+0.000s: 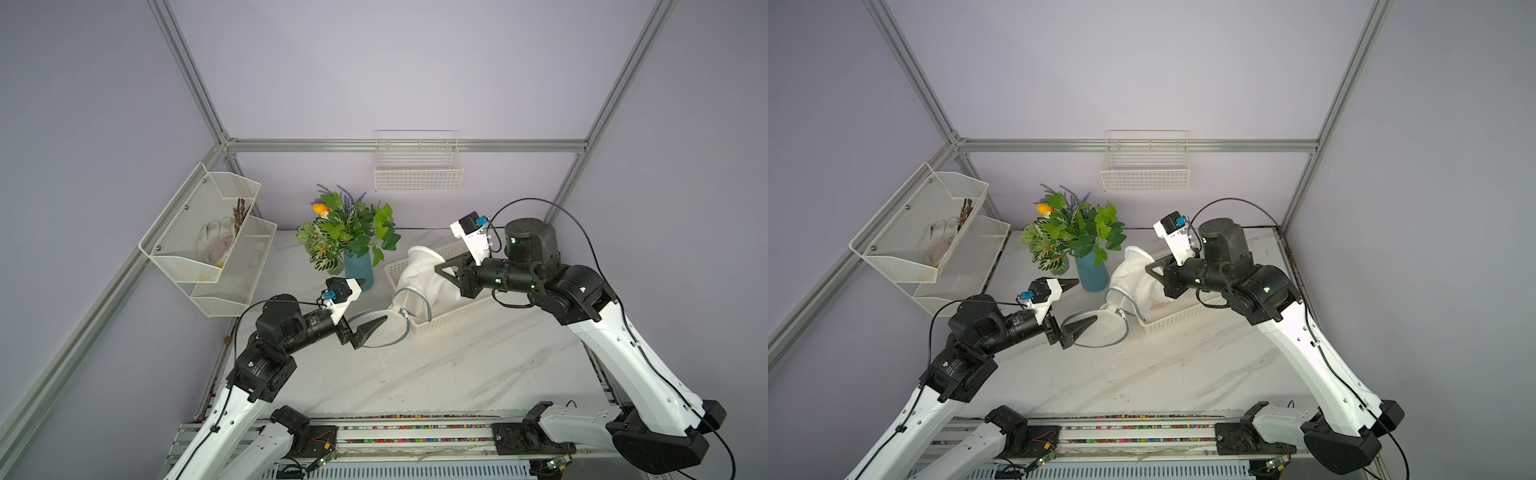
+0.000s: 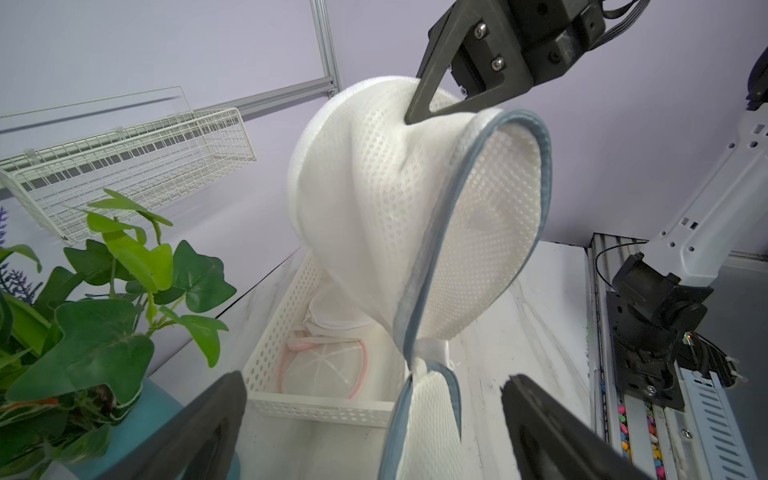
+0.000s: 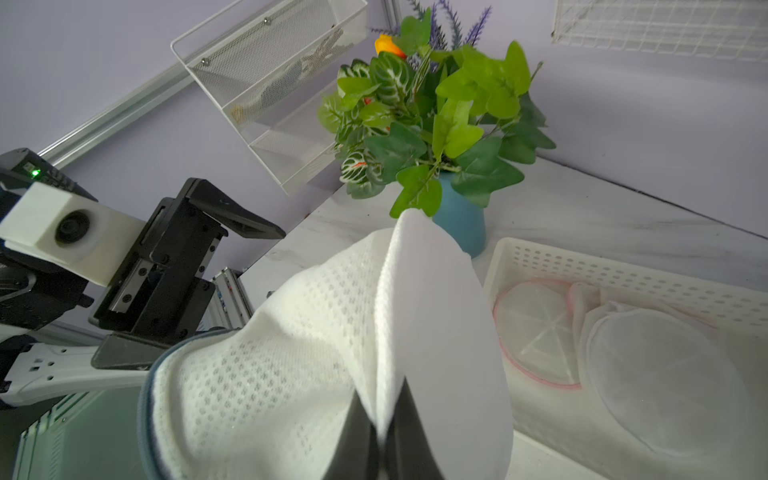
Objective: Turn the laundry bag inside out
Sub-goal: Turn over the laundry bag.
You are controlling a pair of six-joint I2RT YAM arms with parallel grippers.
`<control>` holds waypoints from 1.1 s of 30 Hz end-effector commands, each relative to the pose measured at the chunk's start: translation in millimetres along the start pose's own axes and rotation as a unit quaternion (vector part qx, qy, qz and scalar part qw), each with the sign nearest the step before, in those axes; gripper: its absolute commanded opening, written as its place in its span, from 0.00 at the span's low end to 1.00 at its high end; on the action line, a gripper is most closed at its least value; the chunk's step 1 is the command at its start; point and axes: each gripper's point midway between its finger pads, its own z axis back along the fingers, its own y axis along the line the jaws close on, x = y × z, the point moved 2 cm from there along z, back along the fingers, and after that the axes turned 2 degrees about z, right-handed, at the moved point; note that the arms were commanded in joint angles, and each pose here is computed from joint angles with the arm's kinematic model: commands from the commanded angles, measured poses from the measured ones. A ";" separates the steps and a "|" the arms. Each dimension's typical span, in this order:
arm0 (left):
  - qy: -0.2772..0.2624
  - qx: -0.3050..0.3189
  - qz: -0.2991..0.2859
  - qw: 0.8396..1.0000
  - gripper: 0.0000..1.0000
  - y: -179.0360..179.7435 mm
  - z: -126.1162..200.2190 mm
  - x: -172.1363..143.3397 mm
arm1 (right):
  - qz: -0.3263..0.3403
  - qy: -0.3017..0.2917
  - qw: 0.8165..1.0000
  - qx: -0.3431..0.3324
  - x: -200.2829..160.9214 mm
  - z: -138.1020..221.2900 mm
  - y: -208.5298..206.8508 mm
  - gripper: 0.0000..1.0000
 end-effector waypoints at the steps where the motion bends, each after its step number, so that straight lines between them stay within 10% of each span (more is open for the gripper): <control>1: 0.010 0.005 -0.003 1.000 1.00 -0.7 -3.1 -8.4 | -0.027 0.050 0.997 0.044 -24.3 -18.5 16.8 0.00; 13: 0.093 0.052 -0.088 0.990 1.00 13.9 -24.3 -41.8 | -0.024 0.109 0.993 0.050 -47.6 -60.1 33.4 0.00; 33: 0.127 -0.085 -0.132 0.979 0.88 -20.4 -34.5 -60.9 | 0.231 0.166 0.946 0.154 -85.1 -67.6 56.8 0.00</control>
